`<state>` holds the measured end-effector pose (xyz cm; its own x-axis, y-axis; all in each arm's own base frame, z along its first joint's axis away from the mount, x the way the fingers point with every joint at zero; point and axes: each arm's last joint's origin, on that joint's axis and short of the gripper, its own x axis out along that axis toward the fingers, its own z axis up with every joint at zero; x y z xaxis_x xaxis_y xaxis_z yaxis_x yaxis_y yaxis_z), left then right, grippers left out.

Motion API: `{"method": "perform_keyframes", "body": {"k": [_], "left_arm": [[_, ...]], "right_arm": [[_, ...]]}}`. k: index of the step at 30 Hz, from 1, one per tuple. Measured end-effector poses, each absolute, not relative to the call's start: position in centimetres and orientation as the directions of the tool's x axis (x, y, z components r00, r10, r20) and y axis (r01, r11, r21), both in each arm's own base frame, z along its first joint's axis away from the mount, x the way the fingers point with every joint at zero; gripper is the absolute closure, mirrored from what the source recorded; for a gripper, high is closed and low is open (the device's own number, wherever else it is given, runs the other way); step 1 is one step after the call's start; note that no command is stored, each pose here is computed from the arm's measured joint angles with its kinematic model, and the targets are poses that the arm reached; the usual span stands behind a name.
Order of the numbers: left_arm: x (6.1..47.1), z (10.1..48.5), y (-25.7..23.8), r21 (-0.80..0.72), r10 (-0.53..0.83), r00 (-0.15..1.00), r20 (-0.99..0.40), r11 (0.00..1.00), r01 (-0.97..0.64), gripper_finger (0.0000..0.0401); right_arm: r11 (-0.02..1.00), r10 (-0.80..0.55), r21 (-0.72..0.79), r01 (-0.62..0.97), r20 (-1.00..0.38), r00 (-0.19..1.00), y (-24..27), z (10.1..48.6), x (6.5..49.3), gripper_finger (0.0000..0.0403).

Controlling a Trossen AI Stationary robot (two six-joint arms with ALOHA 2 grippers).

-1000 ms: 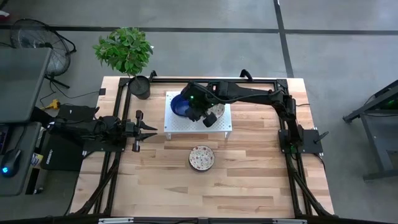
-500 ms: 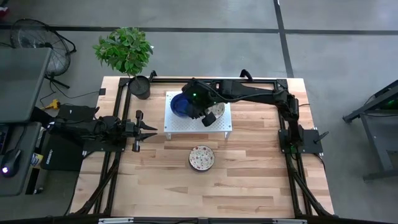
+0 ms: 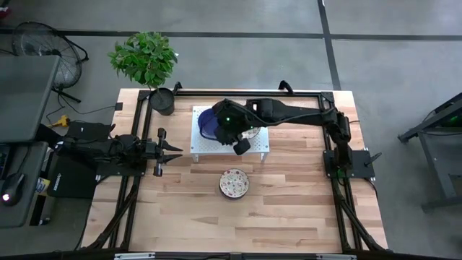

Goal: Pick & Place Mini bowls
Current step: Stack the red patterned bowl on top of the red patterned bowl on the shelf

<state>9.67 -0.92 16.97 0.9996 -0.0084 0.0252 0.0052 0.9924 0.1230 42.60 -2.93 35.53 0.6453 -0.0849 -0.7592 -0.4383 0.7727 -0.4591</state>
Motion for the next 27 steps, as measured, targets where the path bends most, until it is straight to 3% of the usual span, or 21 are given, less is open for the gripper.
{"method": "perform_keyframes", "body": {"k": [27], "left_arm": [[9.7,17.0,-0.9,0.123,-0.008,1.0,0.026,0.992,0.005,0.0329]], "right_arm": [[0.957,-0.1,-0.244,-0.159,-0.787,0.609,10.2,35.1,40.7,0.0273]]}}
